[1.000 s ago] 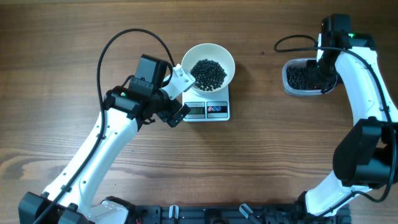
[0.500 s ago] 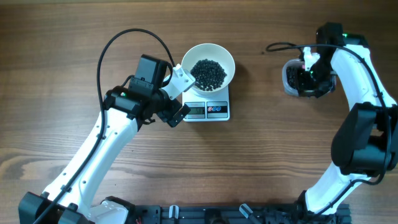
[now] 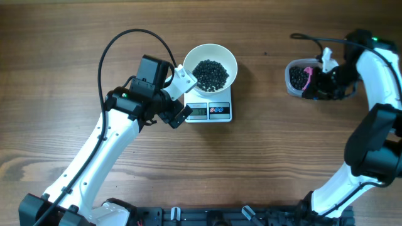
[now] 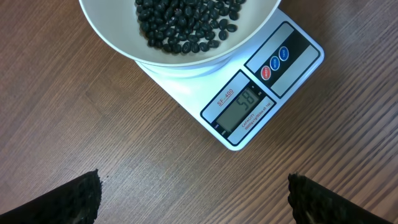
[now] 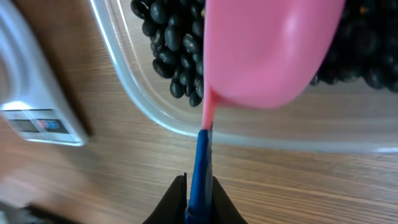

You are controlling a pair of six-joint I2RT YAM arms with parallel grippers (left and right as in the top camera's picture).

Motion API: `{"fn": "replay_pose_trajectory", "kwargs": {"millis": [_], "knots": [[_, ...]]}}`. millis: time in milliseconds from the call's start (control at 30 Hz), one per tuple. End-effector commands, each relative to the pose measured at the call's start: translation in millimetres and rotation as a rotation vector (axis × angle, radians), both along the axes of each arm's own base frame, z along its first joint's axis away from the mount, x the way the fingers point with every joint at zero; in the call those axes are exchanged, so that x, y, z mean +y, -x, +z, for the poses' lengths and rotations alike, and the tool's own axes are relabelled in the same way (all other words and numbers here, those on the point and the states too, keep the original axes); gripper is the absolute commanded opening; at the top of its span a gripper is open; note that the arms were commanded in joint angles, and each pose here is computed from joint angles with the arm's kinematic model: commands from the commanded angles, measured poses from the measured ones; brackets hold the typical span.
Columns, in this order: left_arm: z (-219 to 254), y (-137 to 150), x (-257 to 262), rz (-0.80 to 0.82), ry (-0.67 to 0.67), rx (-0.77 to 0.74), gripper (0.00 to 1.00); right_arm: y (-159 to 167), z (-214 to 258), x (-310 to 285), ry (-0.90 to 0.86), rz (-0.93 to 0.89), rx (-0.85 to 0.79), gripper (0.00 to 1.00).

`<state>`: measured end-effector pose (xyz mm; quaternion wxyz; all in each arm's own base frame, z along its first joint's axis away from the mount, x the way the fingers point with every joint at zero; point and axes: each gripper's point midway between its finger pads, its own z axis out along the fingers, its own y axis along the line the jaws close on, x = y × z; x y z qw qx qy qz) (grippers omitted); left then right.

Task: Scoop item into bowl and weigh 150g on scale
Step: 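Move the scoop back into the bean tub and scoop beans, then carry the scoop over the white bowl and tip beans in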

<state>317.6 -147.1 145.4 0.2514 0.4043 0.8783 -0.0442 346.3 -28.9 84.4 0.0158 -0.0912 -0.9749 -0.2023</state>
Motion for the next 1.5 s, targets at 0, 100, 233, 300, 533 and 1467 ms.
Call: {"fn": "replay_pose_trajectory", "kwargs": {"millis": [0, 100, 233, 300, 533, 1467], "knots": [[1.5, 2.1, -1.3, -0.023, 0.006, -0.004, 1.00, -4.3, 23.6, 6.0, -0.152, -0.051, -0.074, 0.04], [1.5, 2.1, -1.3, -0.023, 0.006, -0.004, 1.00, -5.2, 27.9, -6.3, -0.194, -0.108, -0.093, 0.04], [1.7, 2.0, -1.4, -0.023, 0.006, -0.005, 1.00, -6.2, 35.8, -21.0, -0.259, -0.162, -0.135, 0.04], [1.7, 2.0, -1.4, -0.023, 0.006, -0.005, 1.00, -7.2, 41.6, -28.5, -0.301, -0.179, -0.175, 0.04], [1.5, 2.1, -1.3, -0.023, 0.006, -0.004, 1.00, -13.4, 64.3, -23.6, -0.441, -0.121, -0.324, 0.04], [1.5, 2.1, -1.3, -0.023, 0.006, -0.004, 1.00, -59.9, 101.5, 198.8, -0.432, 0.423, -0.476, 0.04]]}}
